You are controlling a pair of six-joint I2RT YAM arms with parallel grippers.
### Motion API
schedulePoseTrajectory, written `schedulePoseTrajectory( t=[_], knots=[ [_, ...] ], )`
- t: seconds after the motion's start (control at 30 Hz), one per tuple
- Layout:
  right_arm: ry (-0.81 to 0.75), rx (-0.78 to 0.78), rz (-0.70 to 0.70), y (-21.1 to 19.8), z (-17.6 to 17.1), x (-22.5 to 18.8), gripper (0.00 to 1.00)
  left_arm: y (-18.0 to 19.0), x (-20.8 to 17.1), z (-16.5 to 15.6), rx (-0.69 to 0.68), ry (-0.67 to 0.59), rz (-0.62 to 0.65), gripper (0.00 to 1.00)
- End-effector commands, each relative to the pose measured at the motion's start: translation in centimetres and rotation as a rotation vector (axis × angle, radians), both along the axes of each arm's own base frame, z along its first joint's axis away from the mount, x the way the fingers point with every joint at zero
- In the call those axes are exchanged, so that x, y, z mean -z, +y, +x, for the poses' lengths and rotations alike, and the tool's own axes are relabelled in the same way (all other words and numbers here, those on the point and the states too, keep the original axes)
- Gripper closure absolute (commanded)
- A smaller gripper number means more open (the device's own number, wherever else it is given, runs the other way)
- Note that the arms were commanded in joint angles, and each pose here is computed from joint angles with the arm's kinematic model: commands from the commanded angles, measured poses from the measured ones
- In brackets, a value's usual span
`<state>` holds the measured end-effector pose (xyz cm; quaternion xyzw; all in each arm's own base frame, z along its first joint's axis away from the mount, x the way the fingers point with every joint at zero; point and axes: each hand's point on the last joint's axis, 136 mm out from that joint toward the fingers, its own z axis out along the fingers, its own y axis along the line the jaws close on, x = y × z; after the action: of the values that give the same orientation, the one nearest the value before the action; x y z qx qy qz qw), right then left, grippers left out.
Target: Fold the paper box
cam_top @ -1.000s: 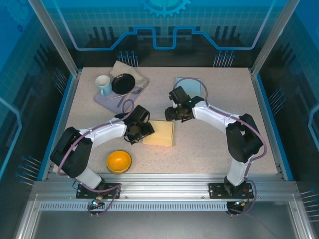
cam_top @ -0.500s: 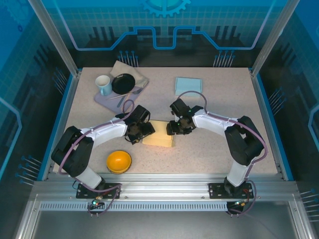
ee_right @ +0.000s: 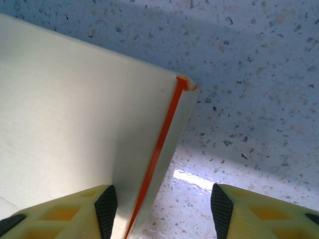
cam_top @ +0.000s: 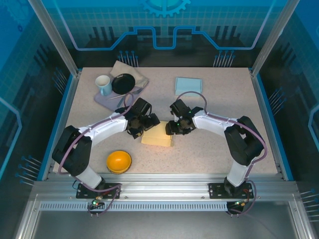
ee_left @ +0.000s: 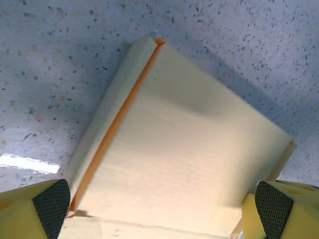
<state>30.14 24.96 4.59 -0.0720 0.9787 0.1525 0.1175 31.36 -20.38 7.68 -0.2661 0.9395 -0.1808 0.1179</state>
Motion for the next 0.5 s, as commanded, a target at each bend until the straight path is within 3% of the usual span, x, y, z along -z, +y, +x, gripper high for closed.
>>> schedulePoseTrajectory(
  t=[0.0, 0.47],
  knots=[
    [0.030, -0.013, -0.031, -0.4, -1.2, 1.3, 0.44, 0.6, 1.8, -1.3, -0.052, 0.116, 0.016, 0.01],
    [0.016, -0.020, -0.056, -0.7, -0.9, 1.4, 0.44, 1.4, 2.4, -2.6, -0.068, 0.162, 0.065, 0.01]
  ],
)
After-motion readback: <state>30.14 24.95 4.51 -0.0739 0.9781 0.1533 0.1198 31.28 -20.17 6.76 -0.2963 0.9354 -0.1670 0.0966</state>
